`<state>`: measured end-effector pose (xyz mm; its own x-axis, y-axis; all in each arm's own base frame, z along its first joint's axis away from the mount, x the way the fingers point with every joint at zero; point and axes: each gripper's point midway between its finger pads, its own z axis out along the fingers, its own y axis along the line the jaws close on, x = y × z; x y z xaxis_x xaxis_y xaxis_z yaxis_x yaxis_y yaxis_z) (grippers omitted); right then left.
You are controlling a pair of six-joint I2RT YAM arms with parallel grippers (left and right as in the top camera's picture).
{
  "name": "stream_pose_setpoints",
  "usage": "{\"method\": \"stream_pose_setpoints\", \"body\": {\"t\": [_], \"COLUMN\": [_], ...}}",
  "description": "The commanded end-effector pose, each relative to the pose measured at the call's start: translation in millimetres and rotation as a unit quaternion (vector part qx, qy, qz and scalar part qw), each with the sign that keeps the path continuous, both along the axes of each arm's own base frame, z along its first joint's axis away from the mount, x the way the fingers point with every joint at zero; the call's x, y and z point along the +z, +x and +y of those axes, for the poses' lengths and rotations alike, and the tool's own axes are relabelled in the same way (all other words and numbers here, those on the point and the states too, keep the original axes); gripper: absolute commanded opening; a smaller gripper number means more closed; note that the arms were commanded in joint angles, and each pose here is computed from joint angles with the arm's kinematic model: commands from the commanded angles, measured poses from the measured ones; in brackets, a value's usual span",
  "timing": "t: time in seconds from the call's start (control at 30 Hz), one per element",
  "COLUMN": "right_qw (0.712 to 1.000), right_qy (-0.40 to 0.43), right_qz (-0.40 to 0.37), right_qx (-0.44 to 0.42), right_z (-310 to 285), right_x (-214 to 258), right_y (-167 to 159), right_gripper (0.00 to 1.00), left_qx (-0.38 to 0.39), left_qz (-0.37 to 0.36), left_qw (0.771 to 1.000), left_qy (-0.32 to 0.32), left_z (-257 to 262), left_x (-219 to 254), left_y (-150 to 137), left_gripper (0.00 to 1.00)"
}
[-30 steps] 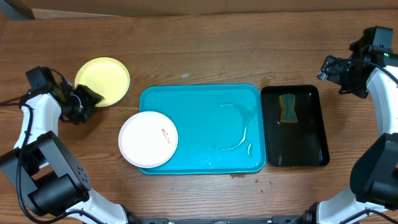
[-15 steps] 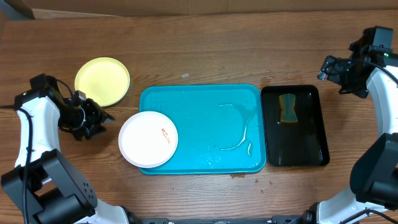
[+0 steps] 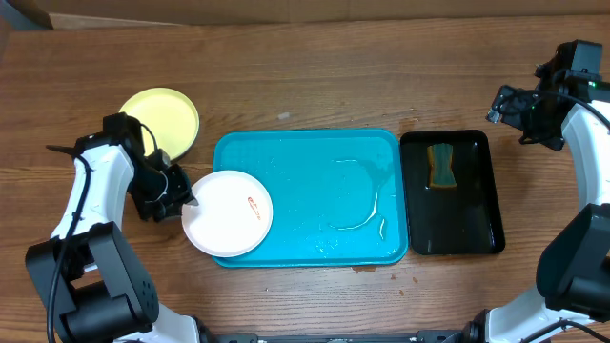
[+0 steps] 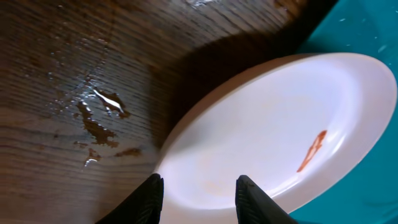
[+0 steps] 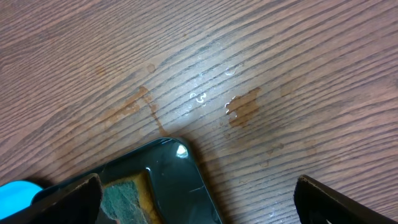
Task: Clean dirty plates on tray and stack at the side
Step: 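Release the stacked plate and hold the left gripper beside it, then move the left gripper to the tray and grip the white plate's left rim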
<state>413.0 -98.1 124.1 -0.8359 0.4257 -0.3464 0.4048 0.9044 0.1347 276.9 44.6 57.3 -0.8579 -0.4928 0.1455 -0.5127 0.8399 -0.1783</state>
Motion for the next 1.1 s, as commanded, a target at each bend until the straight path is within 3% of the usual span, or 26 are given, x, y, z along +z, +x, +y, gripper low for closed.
{"method": "stream_pose_setpoints", "body": {"t": [0.0, 0.3, 0.57, 0.7, 1.07], "right_qw": [1.000, 1.000, 1.000, 1.000, 1.000], "right_qy": [0.001, 0.001, 0.001, 0.001, 0.001], "right_qz": [-0.007, -0.007, -0.007, -0.007, -0.007], "right_qx": [0.000, 0.000, 0.000, 0.000, 0.000], "right_z": [1, 1, 1, 1, 1], "right_x": [4, 4, 4, 4, 4], "right_y": [3, 3, 3, 2, 3], "right_gripper": [1.00, 1.00, 1.00, 1.00, 1.00], "left_qx": [0.002, 0.011, 0.007, 0.008, -0.013], "left_qz": [0.003, 0.005, 0.022, 0.023, 0.034], "left_qw": [0.999, 0.999, 0.999, 0.999, 0.999], "left_qy": [0.034, 0.047, 0.040, 0.031, 0.020], "left_z": [11, 14, 9, 5, -11], "left_x": [0, -3, -16, -16, -27], "left_y": [-2, -2, -14, -15, -24], "left_gripper": [0.40, 0.31, 0.29, 0.12, 0.18]}}
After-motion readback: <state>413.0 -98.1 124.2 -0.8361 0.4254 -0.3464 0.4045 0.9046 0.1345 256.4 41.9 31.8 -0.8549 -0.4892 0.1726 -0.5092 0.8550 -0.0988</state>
